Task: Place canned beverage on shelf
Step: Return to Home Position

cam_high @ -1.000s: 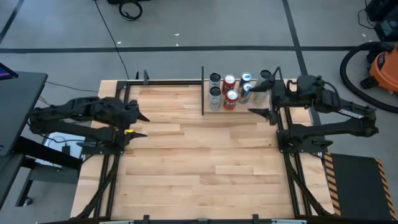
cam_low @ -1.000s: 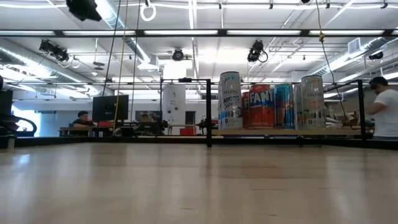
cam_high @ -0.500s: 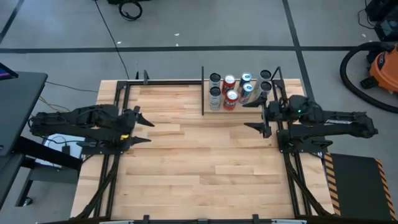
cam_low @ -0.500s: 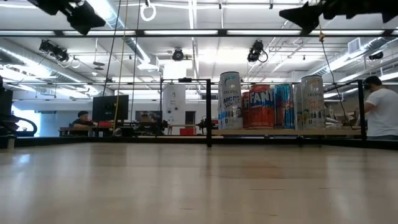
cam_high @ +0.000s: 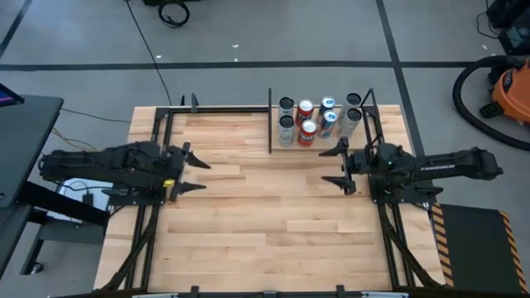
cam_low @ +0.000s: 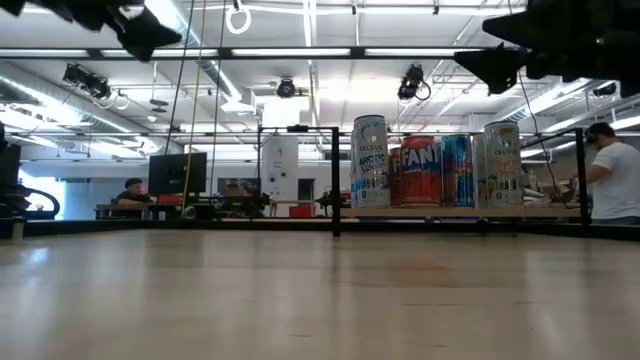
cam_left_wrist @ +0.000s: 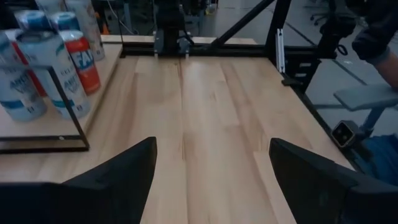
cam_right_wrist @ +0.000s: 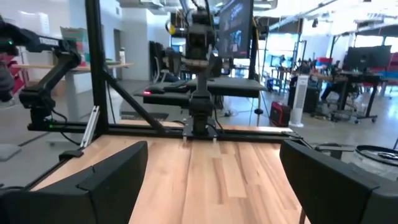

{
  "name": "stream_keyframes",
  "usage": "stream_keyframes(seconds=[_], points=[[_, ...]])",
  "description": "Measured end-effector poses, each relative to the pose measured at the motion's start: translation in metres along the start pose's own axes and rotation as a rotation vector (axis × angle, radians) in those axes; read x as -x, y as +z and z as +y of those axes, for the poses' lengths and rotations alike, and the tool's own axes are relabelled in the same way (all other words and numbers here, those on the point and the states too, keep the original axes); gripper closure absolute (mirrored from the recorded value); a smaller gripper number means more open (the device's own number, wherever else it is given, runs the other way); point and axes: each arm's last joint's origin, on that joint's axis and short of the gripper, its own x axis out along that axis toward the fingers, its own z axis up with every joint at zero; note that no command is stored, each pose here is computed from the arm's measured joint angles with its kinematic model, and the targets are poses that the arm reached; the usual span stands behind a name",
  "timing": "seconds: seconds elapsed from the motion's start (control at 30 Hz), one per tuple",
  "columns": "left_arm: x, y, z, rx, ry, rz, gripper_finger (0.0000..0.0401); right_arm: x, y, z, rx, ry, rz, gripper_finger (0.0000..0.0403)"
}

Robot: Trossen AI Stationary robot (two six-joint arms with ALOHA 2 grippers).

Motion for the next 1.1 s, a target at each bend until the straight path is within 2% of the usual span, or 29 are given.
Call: stream_keyframes(seconds=[0.2,0.47,0.7,0.97,1.1], points=[[-0.023,-0.04,0.003,0.026,-0.001,-0.044,0.0087,0.002,-0.009,0.001,0.0,0.003,0.013,0.0028],[-0.036,-0.081,0.005,0.033,0.0,-0.026,0.0087,0.006,-0.023,0.002,-0.008,0.005,0.059,0.0028],[-0.041,-0.106,0.006,0.031,-0.002,-0.058,0.0087,0.008,-0.031,0.003,-0.009,0.006,0.079,0.0028],[-0.042,-0.131,0.007,0.034,-0.001,-0.025,0.0087,0.011,-0.041,0.004,-0.017,0.007,0.105,0.0028],[-0.042,-0.133,0.007,0.034,-0.002,-0.019,0.0087,0.011,-0.043,0.004,-0.019,0.008,0.116,0.0028]])
